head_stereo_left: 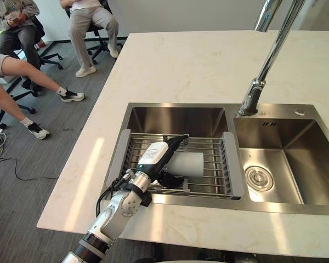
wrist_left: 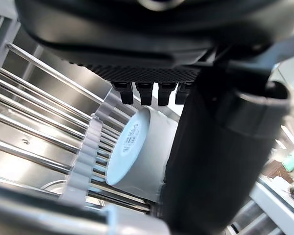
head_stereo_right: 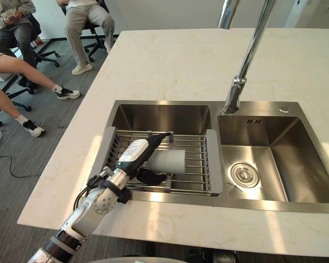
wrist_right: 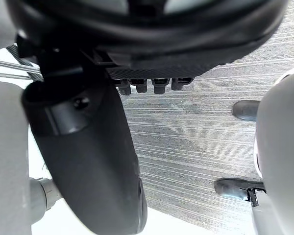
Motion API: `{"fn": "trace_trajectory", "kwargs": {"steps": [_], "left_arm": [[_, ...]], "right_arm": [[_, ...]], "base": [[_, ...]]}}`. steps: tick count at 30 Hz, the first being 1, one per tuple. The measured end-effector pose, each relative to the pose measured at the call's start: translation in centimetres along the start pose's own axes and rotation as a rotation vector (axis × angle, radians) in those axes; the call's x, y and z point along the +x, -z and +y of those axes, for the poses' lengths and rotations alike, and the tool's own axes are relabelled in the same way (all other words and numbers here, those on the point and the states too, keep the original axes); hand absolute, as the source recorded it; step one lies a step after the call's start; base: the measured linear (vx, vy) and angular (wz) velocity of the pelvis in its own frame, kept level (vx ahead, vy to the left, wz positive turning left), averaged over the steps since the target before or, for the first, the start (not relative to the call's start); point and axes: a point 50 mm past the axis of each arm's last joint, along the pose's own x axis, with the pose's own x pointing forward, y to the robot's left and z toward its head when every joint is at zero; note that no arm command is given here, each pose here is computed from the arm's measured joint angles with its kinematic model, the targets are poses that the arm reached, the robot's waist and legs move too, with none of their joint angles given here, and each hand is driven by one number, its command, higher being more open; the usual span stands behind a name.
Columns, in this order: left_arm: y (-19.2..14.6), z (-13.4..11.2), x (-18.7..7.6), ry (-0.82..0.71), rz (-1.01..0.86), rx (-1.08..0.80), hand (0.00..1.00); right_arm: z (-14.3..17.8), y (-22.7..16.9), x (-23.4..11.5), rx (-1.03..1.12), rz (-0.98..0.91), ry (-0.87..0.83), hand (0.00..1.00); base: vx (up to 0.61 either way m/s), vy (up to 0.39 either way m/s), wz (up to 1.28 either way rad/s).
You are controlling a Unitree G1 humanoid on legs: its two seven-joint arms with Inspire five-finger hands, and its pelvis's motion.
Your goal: Walk over to the sink, pick up the cup, carry it to the dishwasher, place the cup inside the dishwasher, then close the dishwasher door
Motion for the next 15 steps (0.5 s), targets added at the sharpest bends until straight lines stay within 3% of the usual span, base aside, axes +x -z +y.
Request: {"fn": "trace_trajectory", "kwargs": {"steps": [15], "left_arm": [[-0.82, 0.35, 0.73, -0.022, -0.051, -0.018, 0.00]], "right_arm": [[0.04, -0.49, 0.05, 0.000, -0.021, -0.001, 1.00]], "base": [[0.00, 0.000, 0.00]]}}
